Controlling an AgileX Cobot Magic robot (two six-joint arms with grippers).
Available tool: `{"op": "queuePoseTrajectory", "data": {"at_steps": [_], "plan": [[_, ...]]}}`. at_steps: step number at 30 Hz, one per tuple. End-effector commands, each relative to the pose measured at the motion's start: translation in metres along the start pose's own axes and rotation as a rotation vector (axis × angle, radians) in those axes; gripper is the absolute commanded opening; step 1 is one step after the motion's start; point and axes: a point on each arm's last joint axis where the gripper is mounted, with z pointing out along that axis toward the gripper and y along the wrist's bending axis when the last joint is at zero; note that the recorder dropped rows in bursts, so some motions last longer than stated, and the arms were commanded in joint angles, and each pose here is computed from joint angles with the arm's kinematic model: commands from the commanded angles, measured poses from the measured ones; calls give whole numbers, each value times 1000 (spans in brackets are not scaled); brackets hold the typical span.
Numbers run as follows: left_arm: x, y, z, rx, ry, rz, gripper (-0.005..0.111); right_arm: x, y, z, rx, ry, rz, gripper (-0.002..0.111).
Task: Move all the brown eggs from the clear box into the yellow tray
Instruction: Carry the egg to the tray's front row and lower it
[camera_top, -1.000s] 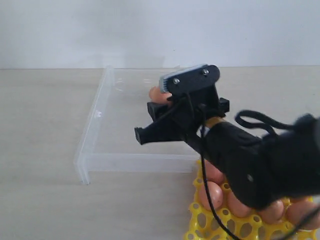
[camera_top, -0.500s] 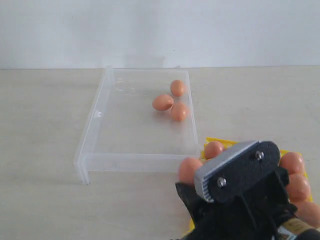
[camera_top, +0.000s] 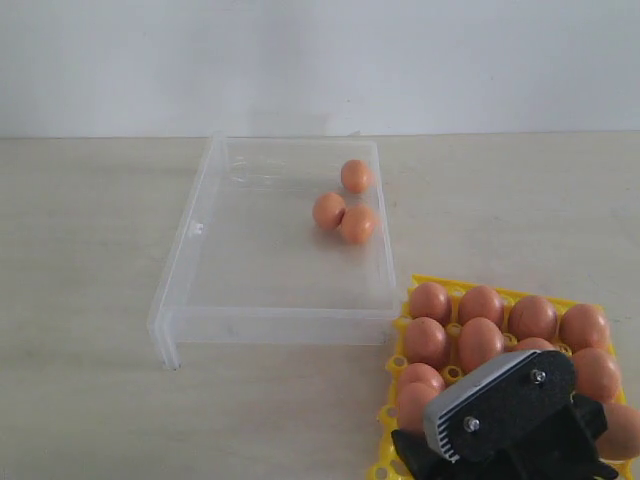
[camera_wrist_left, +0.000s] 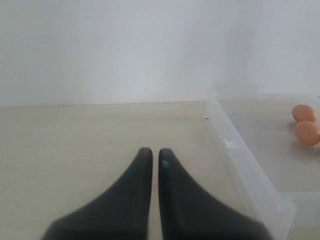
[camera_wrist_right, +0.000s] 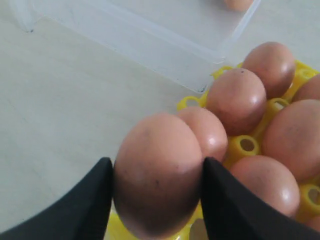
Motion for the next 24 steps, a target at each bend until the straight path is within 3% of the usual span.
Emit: {"op": "queuePoseTrajectory", "data": {"at_steps": [1, 11, 19, 21, 24], "plan": [[1, 0, 0, 4, -2, 2, 4, 0, 3, -1, -43, -14, -51, 0], [1, 0, 0, 4, -2, 2, 4, 19, 6, 14, -8, 59, -124, 0], [1, 0, 0, 4, -2, 2, 4, 20, 7, 17, -1, 32, -100, 0], [1, 0, 0, 4, -2, 2, 4, 20, 7, 17, -3, 35, -100, 3], [1, 0, 0, 4, -2, 2, 4, 21, 8, 17, -8, 48, -100, 18]]}}
